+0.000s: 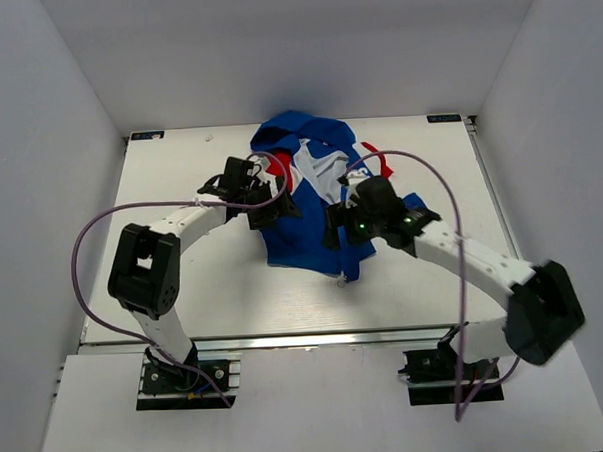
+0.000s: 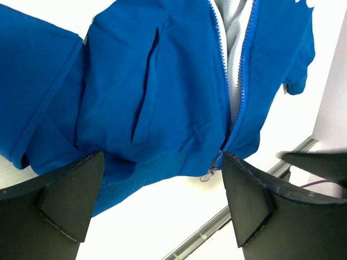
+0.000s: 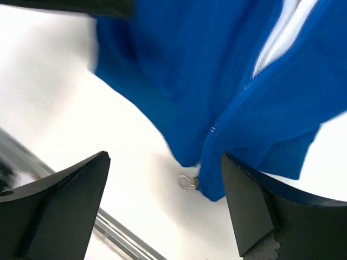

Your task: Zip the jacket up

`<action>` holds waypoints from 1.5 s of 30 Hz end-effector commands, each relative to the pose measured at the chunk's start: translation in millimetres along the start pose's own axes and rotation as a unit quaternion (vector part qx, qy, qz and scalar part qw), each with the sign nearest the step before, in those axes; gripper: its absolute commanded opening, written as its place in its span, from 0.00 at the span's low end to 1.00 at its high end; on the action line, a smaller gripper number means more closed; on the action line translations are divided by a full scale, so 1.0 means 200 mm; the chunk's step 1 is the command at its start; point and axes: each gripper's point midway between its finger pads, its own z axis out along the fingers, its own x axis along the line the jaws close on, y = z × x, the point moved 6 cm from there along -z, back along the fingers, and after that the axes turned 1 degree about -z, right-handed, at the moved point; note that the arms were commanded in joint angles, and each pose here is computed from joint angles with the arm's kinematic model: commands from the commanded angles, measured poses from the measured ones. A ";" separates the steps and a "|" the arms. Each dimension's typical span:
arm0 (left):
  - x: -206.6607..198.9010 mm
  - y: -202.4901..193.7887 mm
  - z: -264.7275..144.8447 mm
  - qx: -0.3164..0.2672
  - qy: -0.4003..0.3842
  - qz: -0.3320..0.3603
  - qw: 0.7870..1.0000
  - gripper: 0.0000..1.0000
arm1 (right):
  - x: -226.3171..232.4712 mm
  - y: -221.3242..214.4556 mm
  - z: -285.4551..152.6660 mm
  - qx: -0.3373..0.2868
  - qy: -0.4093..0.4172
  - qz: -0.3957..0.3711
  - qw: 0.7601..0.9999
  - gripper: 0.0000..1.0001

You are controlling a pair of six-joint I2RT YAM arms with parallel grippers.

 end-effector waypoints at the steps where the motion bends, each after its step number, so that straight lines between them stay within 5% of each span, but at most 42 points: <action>1: -0.07 0.03 -0.11 -0.032 -0.010 0.028 0.999 0.98 | 0.04 0.11 -0.19 -0.113 0.015 -0.020 0.993 0.89; 5: -0.09 0.05 -0.16 -0.050 -0.002 0.033 0.998 0.98 | 0.00 0.06 -0.35 -0.178 0.000 0.010 0.984 0.89; 16: -0.10 0.01 -0.31 -0.083 0.021 0.045 0.995 0.98 | -0.16 -0.26 -0.21 0.006 -0.032 0.051 0.998 0.85; 36: -0.04 -0.04 -0.28 -0.071 0.037 0.035 0.996 0.98 | -0.24 -0.42 0.15 0.084 0.007 0.048 0.995 0.67; 45: -0.03 -0.04 -0.28 -0.071 0.040 0.034 0.996 0.98 | -0.24 -0.46 0.18 0.100 0.011 0.052 0.994 0.47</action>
